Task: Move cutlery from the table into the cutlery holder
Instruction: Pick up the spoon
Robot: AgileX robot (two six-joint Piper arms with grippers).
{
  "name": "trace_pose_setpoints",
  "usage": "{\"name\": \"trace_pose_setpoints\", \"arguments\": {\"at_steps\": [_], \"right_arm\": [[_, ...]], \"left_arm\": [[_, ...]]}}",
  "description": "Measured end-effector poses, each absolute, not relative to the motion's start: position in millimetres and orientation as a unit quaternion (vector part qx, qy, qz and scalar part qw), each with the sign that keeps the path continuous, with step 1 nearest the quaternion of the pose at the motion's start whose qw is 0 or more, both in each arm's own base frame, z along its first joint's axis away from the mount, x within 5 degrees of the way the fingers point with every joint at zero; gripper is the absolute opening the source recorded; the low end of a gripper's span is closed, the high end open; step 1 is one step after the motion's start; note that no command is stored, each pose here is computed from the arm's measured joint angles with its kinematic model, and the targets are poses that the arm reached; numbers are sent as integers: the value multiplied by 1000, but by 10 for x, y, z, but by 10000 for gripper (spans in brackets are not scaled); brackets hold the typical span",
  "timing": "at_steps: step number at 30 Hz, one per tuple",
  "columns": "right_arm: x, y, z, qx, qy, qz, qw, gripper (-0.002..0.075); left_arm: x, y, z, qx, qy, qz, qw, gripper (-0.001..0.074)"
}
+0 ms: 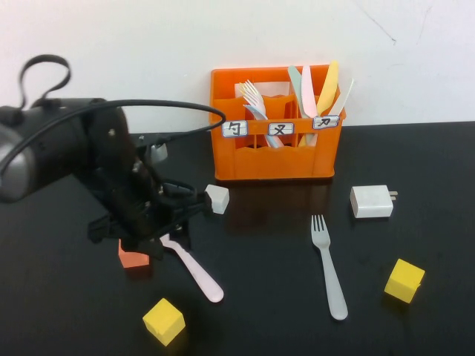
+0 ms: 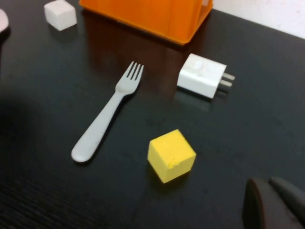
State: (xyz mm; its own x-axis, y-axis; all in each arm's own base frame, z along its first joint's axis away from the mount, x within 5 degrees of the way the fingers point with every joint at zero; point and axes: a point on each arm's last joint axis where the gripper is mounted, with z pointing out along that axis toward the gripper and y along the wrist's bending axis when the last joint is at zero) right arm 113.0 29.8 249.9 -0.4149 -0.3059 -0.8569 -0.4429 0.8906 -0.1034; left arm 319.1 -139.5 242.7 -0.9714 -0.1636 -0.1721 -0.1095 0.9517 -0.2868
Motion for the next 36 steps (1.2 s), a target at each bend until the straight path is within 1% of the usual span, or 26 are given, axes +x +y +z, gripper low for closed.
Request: {"name": "trace_pose_setpoints", "arguments": {"at_steps": [3, 7, 13, 16, 20, 28, 30, 32, 36], "right_arm": [[1125, 304, 2495, -225, 839, 73, 490, -2], [1123, 305, 2494, -225, 839, 74, 489, -2], [1124, 306, 2494, -225, 839, 74, 490, -2], [1121, 309, 2493, -225, 840, 76, 488, -2], [1119, 311, 2492, -226, 840, 78, 487, -2], [1119, 313, 2493, -224, 840, 80, 488, -2], [1119, 313, 2493, -224, 840, 80, 488, -2], [1119, 314, 2494, -224, 840, 81, 488, -2], [1119, 314, 2494, -224, 840, 81, 488, -2]], "left_arm": [[3294, -1434, 2321, -94, 983, -134, 81, 356], [3412, -1480, 2199, -111, 983, -130, 69, 379], [3550, -1531, 2022, -125, 984, -120, 48, 385], [3608, -1552, 1923, -125, 985, -111, 33, 375], [3670, -1559, 1865, -125, 987, -98, 28, 354], [3712, -1521, 1818, -120, 990, -69, 35, 343], [3710, -1509, 1816, -113, 991, -63, 35, 327], [3704, -1501, 1815, -105, 992, -58, 33, 291], [3699, -1495, 1814, -95, 994, -54, 31, 163]]}}
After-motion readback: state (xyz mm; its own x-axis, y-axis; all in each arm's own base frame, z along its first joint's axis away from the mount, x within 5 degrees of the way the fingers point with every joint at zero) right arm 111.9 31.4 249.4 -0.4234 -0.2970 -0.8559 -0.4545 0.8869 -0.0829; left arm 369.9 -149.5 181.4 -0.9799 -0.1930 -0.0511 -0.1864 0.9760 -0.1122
